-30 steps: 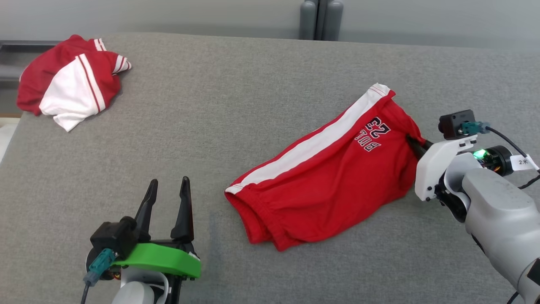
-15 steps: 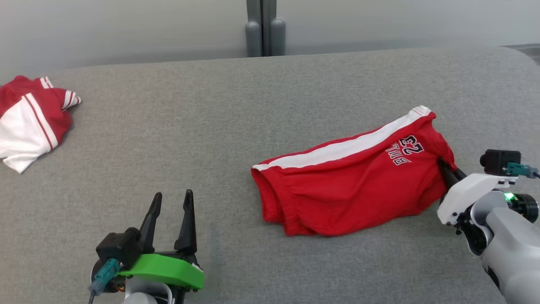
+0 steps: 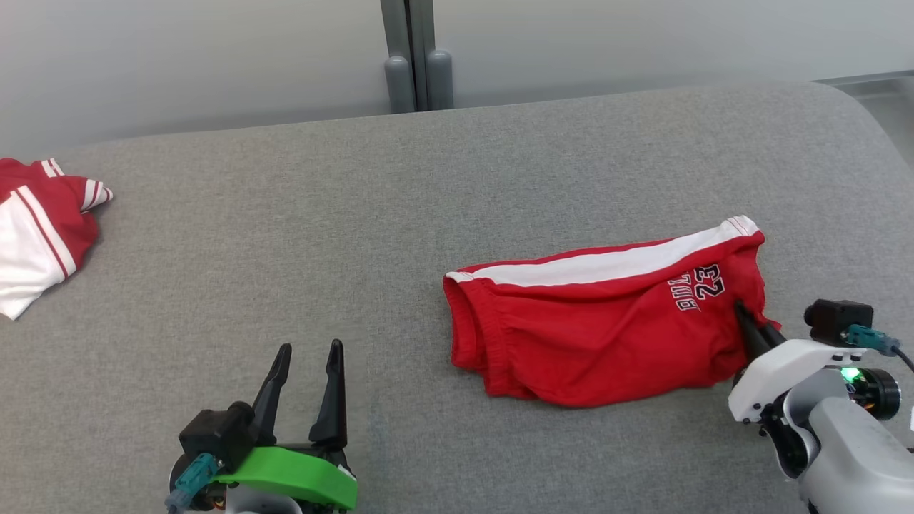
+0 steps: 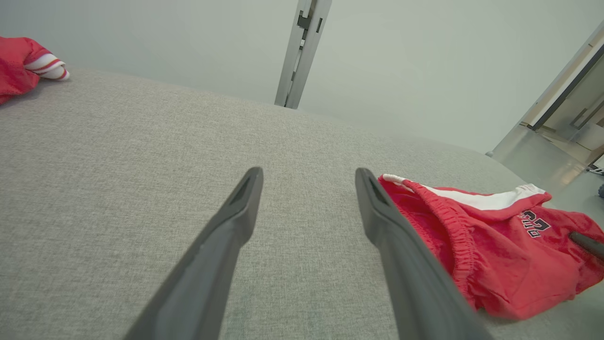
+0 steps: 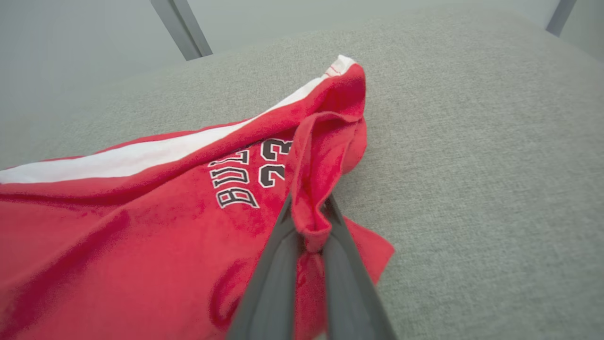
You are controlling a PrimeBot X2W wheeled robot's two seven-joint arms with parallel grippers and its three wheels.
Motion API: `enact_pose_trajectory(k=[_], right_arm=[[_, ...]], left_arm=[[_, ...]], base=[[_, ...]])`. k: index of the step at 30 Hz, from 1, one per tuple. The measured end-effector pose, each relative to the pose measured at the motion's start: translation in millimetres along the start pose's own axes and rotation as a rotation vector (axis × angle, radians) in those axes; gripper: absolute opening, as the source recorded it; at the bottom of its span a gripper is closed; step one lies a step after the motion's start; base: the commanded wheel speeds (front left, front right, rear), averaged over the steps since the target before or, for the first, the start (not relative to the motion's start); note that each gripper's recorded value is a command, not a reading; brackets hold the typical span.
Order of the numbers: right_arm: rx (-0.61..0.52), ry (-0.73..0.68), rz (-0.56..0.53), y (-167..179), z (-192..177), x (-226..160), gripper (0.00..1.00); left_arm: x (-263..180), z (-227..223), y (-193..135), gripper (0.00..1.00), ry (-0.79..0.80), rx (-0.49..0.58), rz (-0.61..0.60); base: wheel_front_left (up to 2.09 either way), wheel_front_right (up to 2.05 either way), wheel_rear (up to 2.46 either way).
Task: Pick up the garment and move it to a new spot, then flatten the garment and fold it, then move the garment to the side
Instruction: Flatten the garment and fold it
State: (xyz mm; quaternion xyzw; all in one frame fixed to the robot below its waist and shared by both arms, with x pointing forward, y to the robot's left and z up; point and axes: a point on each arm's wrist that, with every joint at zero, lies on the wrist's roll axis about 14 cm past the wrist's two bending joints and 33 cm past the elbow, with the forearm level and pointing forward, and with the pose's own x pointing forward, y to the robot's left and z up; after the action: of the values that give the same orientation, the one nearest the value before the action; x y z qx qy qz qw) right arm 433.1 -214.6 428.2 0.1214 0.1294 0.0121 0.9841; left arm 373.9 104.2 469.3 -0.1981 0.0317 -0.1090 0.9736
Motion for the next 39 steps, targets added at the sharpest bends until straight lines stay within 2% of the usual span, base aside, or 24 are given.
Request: enact_pose_trajectory(k=[4, 12, 16, 23, 31, 32, 33, 34, 35, 39], right_arm=[[-0.038, -0.025, 0.087, 35, 7, 8, 0.00], [-0.090, -0.083, 0.393, 161, 28, 14, 0.00], [-0.126, -0.048, 0.518, 208, 21, 4, 0.00], [-0.222, 0.047, 0.640, 242, -8, -11, 0.00], [-0.280, 0.104, 0.664, 238, -23, -19, 0.00], [-0.280, 0.108, 0.668, 239, -24, -21, 0.04], [-0.280, 0.109, 0.671, 239, -25, -23, 0.26], [-0.281, 0.109, 0.676, 240, -25, -25, 0.32], [-0.277, 0.100, 0.682, 241, -24, -27, 1.00], [-0.256, 0.046, 0.693, 245, -13, -32, 1.00]], left_arm=[[-4, 4, 4, 1.00, -0.011, 0.002, 0.015], [-11, 12, 11, 1.00, -0.040, -0.006, 0.046], [-15, 15, 14, 1.00, -0.049, -0.006, 0.060], [-21, 20, 20, 1.00, -0.067, -0.012, 0.086], [-24, 18, 21, 1.00, -0.063, -0.016, 0.094], [-24, 17, 21, 1.00, -0.060, -0.017, 0.094], [-24, 16, 21, 1.00, -0.058, -0.017, 0.095], [-25, 16, 20, 1.00, -0.055, -0.017, 0.094], [-24, 15, 19, 1.00, -0.052, -0.017, 0.090], [-23, 13, 14, 1.00, -0.045, -0.018, 0.073]], base=[[0.00, 0.00, 0.00], [0.00, 0.00, 0.00], [0.00, 0.00, 0.00], [0.00, 0.00, 0.00], [0.00, 0.00, 0.00], [0.00, 0.00, 0.00], [0.00, 0.00, 0.00], [0.00, 0.00, 0.00], [0.00, 0.00, 0.00], [0.00, 0.00, 0.00]])
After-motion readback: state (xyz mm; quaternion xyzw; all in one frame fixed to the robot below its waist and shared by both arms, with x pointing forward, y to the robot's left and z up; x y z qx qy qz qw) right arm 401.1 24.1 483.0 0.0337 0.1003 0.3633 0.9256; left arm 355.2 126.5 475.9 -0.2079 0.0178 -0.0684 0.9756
